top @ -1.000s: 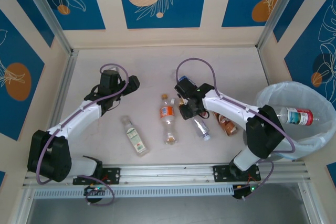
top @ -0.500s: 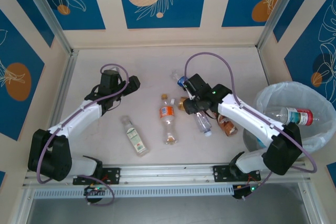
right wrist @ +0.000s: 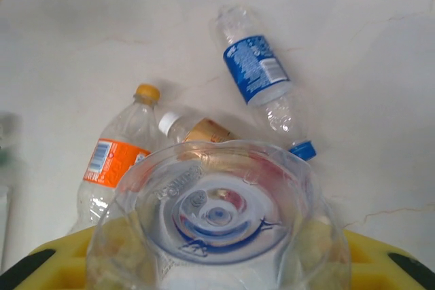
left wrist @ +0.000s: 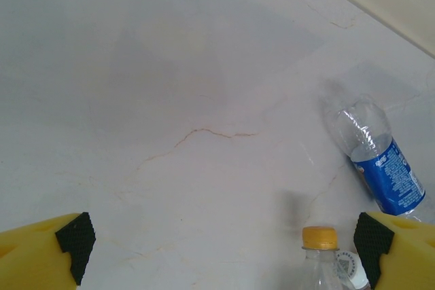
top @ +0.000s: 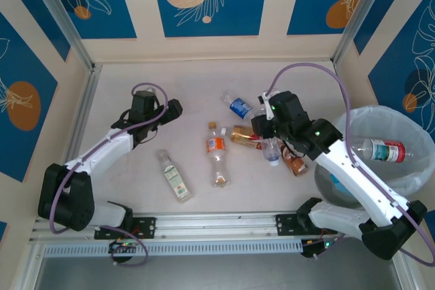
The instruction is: Put the plastic bottles in the bin
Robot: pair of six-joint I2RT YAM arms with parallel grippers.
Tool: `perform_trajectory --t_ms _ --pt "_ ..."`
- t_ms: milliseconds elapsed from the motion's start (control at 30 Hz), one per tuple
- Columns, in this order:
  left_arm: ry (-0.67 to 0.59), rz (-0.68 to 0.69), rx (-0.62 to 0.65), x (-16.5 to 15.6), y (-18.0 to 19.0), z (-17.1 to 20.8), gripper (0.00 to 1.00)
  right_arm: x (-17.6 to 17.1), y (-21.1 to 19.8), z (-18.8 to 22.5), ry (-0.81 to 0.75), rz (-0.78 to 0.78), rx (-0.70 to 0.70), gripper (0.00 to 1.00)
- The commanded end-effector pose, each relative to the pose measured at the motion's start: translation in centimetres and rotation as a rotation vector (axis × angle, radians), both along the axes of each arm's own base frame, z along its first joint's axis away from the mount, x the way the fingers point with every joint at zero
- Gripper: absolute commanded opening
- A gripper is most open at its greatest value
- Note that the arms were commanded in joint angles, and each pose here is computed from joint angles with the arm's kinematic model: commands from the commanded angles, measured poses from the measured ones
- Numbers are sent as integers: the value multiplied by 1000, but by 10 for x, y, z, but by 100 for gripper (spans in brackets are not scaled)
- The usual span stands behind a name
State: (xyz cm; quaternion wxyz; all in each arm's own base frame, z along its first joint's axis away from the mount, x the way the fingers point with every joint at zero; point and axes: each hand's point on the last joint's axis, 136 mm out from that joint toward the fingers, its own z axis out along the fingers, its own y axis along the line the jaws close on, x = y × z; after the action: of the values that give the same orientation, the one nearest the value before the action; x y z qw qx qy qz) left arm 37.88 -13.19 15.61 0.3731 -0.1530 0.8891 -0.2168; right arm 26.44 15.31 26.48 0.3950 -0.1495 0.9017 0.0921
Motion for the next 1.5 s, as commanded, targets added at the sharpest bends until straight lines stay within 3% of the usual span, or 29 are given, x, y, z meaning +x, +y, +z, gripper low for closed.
perform_trajectory --t_ms 0,300,600,967,1233,1467 --pt "-22 -9 -36 8 -4 7 99 0 -4 29 -56 -18 82 0" --pt "-143 -269 -183 0 -51 55 99 1 -38 95 -230 -133 193 0" --pt "-247 -551 -78 -33 -102 83 99 -11 -108 173 -497 -363 181 0" --pt "-267 -582 -55 -30 -112 78 99 -71 -202 232 -703 -697 -41 0" --pt "-257 -588 -51 -27 -115 70 99 -84 -250 235 -769 -961 -244 0" --pt "-253 -596 -33 -25 -115 66 99 -83 -289 170 -643 -1189 -182 0"
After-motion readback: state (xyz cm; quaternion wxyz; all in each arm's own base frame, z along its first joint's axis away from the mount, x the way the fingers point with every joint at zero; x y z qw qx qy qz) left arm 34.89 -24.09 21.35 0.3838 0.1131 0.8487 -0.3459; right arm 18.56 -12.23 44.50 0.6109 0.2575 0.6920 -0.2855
